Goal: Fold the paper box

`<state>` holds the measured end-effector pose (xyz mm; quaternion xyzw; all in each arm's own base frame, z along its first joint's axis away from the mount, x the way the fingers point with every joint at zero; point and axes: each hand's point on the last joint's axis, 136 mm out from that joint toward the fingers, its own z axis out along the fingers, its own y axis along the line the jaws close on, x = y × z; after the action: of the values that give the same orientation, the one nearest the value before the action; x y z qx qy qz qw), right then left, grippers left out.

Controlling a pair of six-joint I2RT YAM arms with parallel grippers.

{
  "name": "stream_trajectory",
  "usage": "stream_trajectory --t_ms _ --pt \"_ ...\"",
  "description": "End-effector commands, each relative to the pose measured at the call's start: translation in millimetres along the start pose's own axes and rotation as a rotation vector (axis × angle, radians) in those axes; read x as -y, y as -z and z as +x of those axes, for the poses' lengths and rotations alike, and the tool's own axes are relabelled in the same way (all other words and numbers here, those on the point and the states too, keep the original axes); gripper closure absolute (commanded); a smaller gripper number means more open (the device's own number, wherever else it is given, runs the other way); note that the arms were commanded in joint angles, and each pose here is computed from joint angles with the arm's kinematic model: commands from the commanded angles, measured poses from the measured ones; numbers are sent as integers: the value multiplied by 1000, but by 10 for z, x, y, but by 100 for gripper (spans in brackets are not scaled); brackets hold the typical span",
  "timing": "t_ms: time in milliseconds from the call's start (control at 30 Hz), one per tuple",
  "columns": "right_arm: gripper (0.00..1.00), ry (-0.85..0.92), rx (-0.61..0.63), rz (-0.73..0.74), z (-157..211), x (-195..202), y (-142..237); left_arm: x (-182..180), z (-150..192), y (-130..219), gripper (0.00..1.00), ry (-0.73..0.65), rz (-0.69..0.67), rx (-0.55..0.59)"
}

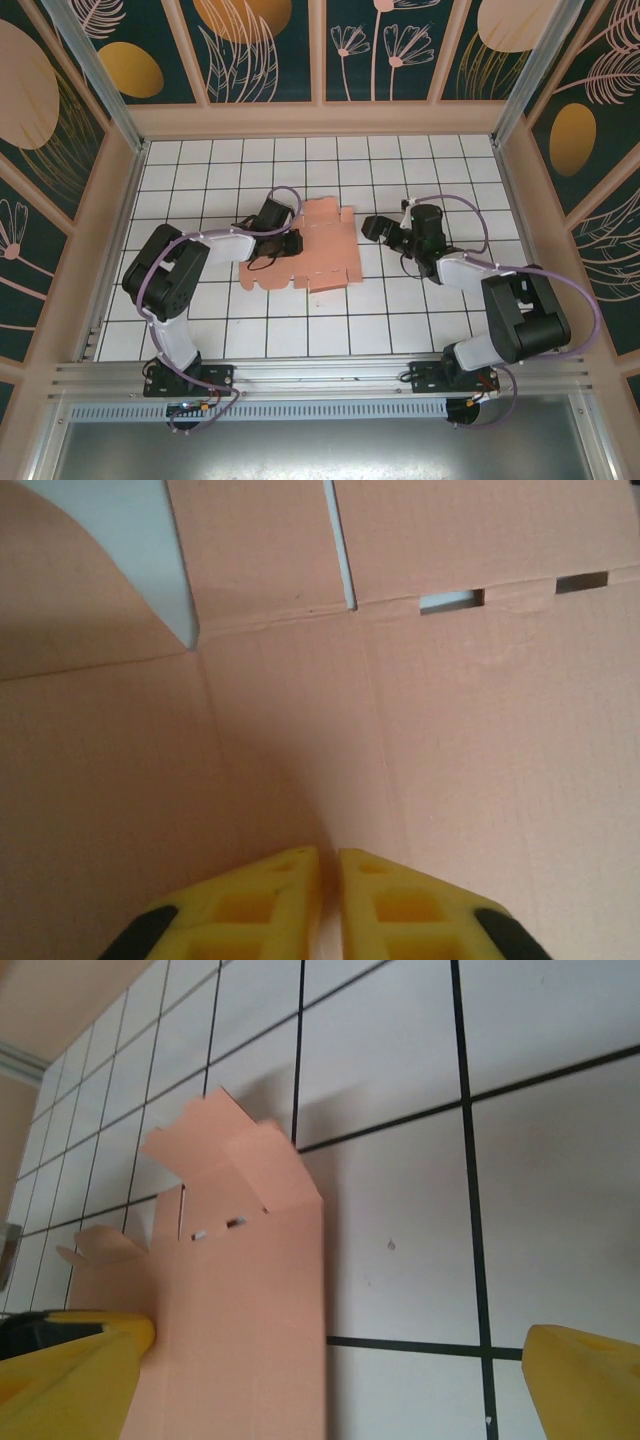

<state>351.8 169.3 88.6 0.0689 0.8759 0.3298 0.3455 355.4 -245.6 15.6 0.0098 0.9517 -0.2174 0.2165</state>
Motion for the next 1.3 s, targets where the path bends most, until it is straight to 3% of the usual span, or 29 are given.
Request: stream_trajectory --t_ms 0,400,600,1000,1067,1267 --pt "2 -48 -65 -59 58 -94 -73 -288 300 -142 90 13 -94 -81" --pt "24 -191 -179 -249 371 -198 -293 -406 564 -276 95 78 -88 -135" --pt "28 -218 -199 -298 437 -208 -352 -475 747 -330 96 160 -17 -175" --pt "35 -159 -209 -395 408 -466 -314 -479 801 -370 96 184 16 -191" --pt "35 -157 -170 -368 346 -437 -287 -487 805 -370 96 185 13 -191" --pt "18 -165 -70 -69 192 -8 -206 -497 812 -356 97 187 13 -188"
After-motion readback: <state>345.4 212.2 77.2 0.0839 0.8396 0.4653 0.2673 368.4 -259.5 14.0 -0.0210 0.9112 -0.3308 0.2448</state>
